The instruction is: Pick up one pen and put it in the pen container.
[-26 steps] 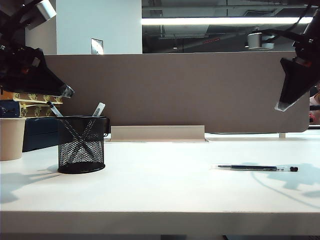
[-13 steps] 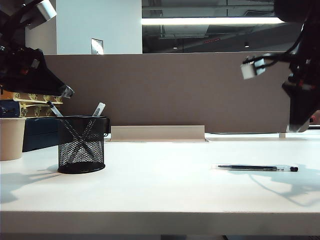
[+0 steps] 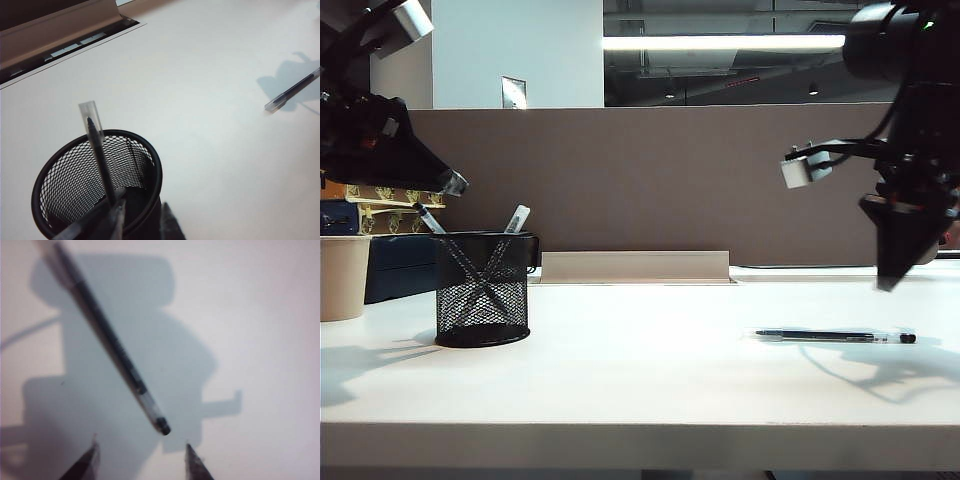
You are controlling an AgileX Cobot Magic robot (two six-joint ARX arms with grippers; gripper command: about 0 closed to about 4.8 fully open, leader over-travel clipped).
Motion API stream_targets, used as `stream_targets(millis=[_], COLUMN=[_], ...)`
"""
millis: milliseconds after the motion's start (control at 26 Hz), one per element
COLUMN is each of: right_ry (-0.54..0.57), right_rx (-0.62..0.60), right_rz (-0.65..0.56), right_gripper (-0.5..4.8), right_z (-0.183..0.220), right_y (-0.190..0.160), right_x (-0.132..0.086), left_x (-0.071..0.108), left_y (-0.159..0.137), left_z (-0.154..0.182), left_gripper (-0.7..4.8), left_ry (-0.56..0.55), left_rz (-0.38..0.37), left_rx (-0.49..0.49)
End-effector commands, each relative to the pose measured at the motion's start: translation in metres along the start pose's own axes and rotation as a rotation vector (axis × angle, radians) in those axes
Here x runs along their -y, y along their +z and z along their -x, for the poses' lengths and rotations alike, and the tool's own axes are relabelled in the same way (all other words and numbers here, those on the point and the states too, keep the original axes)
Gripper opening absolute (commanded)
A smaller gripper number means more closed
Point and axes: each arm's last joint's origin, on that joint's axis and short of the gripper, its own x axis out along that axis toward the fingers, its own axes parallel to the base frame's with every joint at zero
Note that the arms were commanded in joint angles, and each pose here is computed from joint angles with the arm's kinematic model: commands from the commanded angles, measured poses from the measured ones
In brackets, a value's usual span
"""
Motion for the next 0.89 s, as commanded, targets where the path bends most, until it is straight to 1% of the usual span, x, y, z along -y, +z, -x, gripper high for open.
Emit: stream_targets(millis=[39, 578, 694, 886], right_ry=[-0.027, -0.018, 0.037, 0.068], right_rx=[0.041, 0.044, 0.036, 0.02], right_rz=[-0.025, -0.027, -0.044, -0.043], right_gripper=[2.17, 2.23, 2.26, 2.27], right_z=[0.004, -0.003, -0.015, -0.022], right_y=[0.003, 0.005, 0.005, 0.004], right_x=[0.003, 0.004, 0.003, 0.001], left_x=[-0.001, -0.001, -0.001, -0.001], left_y=[0.003, 0.003, 0.003, 0.003], left_z=[0.0, 0.0, 0.0, 0.0], left_gripper=[0.94, 0.94, 0.94, 0.94], left_ry=[0.001, 0.002, 0.002, 0.002], left_rz=[-0.012, -0.012, -0.012, -0.011], left_rx=[0.015, 0.014, 0.014, 0.014])
